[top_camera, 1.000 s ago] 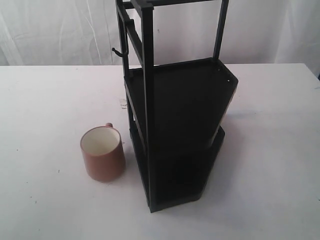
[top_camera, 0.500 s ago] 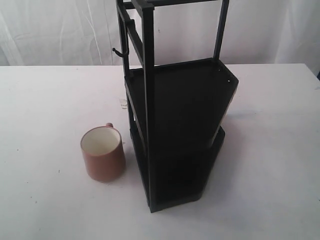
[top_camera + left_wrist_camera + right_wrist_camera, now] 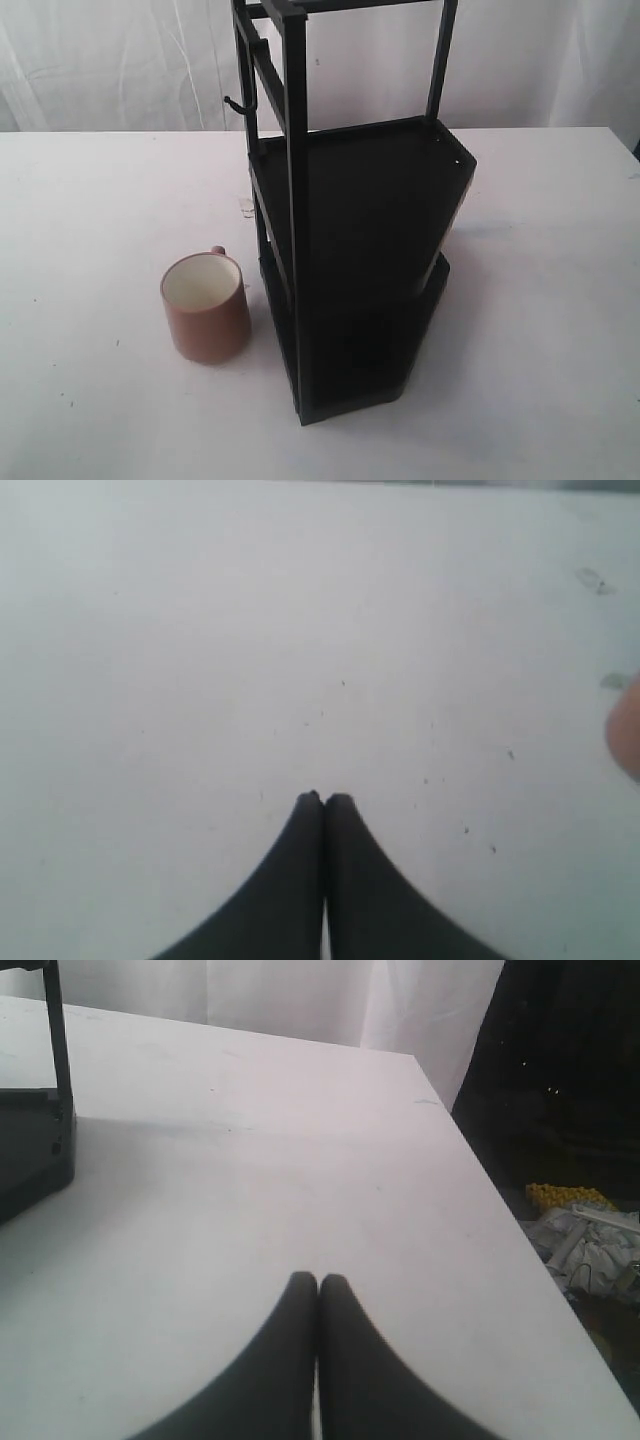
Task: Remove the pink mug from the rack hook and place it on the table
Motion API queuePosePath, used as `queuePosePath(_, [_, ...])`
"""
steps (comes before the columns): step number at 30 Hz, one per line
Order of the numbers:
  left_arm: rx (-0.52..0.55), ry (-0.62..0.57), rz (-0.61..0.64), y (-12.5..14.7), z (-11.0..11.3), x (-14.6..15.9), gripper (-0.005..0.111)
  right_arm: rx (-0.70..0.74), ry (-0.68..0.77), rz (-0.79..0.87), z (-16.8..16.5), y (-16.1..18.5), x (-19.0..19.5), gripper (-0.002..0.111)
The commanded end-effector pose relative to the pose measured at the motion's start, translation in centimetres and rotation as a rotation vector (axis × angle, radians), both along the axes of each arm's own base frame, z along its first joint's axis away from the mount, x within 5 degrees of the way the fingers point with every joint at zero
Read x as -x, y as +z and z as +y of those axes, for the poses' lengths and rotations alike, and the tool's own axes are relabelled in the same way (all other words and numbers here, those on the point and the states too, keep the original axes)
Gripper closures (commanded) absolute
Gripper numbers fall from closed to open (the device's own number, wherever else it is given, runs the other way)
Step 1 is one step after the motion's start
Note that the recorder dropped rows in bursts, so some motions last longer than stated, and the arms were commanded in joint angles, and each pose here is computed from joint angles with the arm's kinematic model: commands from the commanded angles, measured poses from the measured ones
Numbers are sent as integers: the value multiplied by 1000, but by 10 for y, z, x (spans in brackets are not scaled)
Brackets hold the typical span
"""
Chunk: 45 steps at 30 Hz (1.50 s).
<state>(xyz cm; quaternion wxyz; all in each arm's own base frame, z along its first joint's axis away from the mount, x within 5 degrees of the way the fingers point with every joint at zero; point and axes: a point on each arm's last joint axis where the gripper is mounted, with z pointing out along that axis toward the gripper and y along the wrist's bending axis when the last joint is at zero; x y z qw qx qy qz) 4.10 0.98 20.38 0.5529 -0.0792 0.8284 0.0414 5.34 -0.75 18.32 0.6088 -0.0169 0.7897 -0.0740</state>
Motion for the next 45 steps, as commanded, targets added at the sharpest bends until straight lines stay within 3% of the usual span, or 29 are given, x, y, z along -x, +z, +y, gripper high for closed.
queuePosePath(1, [139,-61,117,-51,-10,-4,107,4,-2,-6,0,0,0,108])
queuePosePath(9, [78,-67,53,-45,-8,-7,107,4,-2,-6,0,0,0,108])
queuePosePath(45, [76,-73,55,-46,-8,-7,107,4,-2,-6,0,0,0,108])
